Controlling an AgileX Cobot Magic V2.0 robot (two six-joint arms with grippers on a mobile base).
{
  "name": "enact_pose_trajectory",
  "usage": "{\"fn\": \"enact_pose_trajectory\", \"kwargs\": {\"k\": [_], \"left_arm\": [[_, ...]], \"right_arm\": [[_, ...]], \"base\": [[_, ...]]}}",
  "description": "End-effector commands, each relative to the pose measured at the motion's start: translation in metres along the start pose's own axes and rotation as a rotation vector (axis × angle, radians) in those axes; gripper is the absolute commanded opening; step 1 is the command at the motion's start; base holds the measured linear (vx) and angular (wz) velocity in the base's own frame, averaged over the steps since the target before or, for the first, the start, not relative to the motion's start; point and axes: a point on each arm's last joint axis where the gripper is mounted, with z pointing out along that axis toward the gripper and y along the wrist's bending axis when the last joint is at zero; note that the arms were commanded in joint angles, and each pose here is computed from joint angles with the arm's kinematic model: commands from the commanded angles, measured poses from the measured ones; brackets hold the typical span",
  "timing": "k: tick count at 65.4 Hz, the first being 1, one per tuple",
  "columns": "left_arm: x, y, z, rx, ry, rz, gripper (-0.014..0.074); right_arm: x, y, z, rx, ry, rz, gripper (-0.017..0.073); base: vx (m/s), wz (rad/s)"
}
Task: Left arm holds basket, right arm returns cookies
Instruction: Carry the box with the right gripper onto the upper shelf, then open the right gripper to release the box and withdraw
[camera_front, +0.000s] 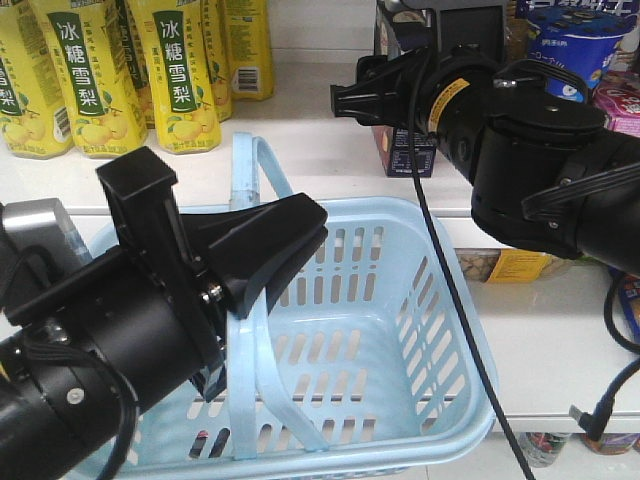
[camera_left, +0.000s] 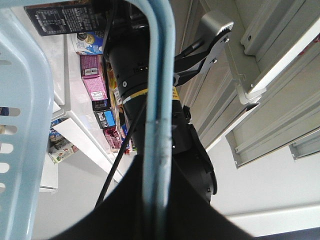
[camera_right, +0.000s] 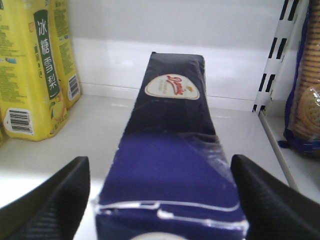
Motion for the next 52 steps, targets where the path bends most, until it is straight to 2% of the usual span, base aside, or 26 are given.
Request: {"fn": "enact_pose_trajectory", "kwargs": {"k": [1,19,30,42,50,52], "left_arm": [[-0.004,-0.023,-0.004,0.121,-0.037,0.022,-0.0008],[-0.004,-0.023,-0.004,0.121,-0.037,0.022,-0.0008],[-0.004,-0.023,-0.004,0.121,-0.037,0.022,-0.0008],[-0.004,-0.023,-0.004,0.121,-0.037,0.022,-0.0008],[-0.004,-0.023,-0.004,0.121,-0.037,0.022,-0.0008],[-0.004,-0.023,-0.004,0.121,-0.037,0.022,-0.0008]], "right_arm": [[-0.027,-0.008,-0.017,-0.015,-0.095,-0.002,0.0564],[-0.054,-0.019,-0.047,-0.071,-0.183,0.036,0.0564],[-0.066,-0.025,-0.067,-0.127,-0.209,0.089,0.0564],[-0.068,-0.035,-0.08,-0.112,-0.157,0.097,0.0564],[-0.065,-0.035,-0.086,-0.146,-0.092,0.104,0.0564],[-0.064,-0.035,-0.088,-0.155,-0.082,0.089,0.0564]], "base": [[0.0,0.0],[0.0,0.0],[0.0,0.0],[0.0,0.0],[0.0,0.0],[0.0,0.0]]}}
